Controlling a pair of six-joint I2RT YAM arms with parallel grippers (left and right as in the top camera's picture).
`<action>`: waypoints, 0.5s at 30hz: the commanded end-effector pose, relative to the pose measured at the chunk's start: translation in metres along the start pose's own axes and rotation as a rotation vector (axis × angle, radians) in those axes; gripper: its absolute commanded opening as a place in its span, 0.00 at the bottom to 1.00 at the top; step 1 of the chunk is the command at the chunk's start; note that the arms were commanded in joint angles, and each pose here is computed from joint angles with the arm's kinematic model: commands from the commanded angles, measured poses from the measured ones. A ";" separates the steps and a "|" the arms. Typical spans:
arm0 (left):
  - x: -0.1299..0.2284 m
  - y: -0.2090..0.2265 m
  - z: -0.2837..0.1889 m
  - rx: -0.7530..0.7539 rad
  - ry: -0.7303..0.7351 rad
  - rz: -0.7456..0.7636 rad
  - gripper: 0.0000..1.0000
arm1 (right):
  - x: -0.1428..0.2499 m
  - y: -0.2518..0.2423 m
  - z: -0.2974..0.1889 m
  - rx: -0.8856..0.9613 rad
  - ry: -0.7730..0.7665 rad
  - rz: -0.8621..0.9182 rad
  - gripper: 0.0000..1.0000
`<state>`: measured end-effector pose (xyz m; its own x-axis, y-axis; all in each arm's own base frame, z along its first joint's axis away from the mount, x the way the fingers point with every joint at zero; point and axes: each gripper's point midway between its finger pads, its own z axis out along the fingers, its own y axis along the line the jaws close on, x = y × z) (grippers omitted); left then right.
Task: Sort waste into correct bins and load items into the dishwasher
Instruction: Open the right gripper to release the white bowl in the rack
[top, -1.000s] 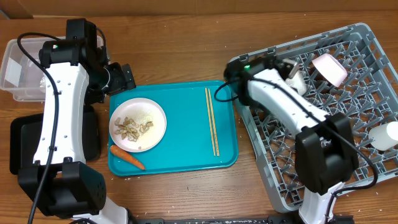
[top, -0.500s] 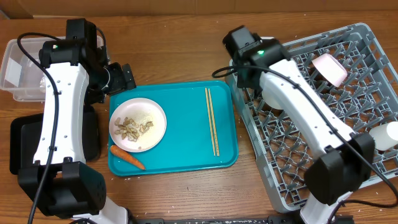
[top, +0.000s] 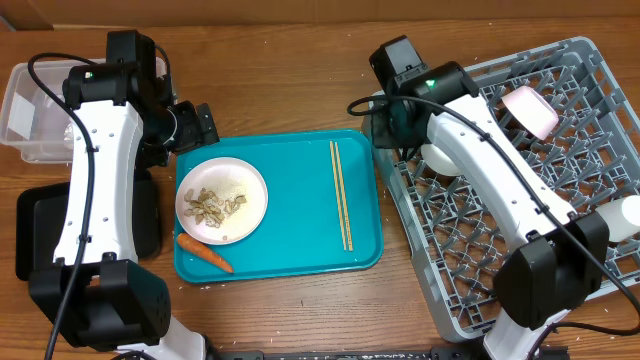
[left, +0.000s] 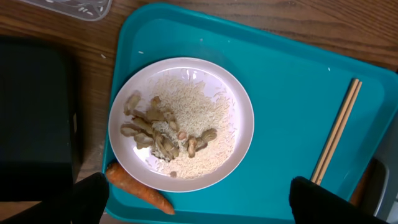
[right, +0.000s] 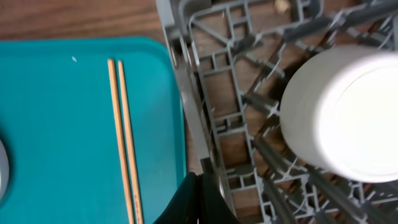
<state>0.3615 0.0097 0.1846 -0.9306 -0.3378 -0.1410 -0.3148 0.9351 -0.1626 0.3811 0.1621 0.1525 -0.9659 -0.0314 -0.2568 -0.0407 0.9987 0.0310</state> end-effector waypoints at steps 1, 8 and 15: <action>0.003 -0.002 -0.005 0.005 -0.011 -0.006 0.95 | 0.023 0.009 0.010 -0.082 0.093 -0.020 0.04; 0.002 -0.003 -0.005 0.006 -0.015 -0.006 0.95 | 0.052 0.008 0.034 -0.096 0.187 -0.017 0.04; 0.001 -0.003 -0.005 0.006 -0.016 -0.006 0.95 | 0.045 0.001 0.052 -0.051 0.129 -0.024 0.04</action>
<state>0.3618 0.0096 0.1847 -0.9305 -0.3378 -0.1420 -0.3145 0.9351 -0.1632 0.3443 0.1681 0.0941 -0.9946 -0.0467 -0.0927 -0.0561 0.9932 0.1017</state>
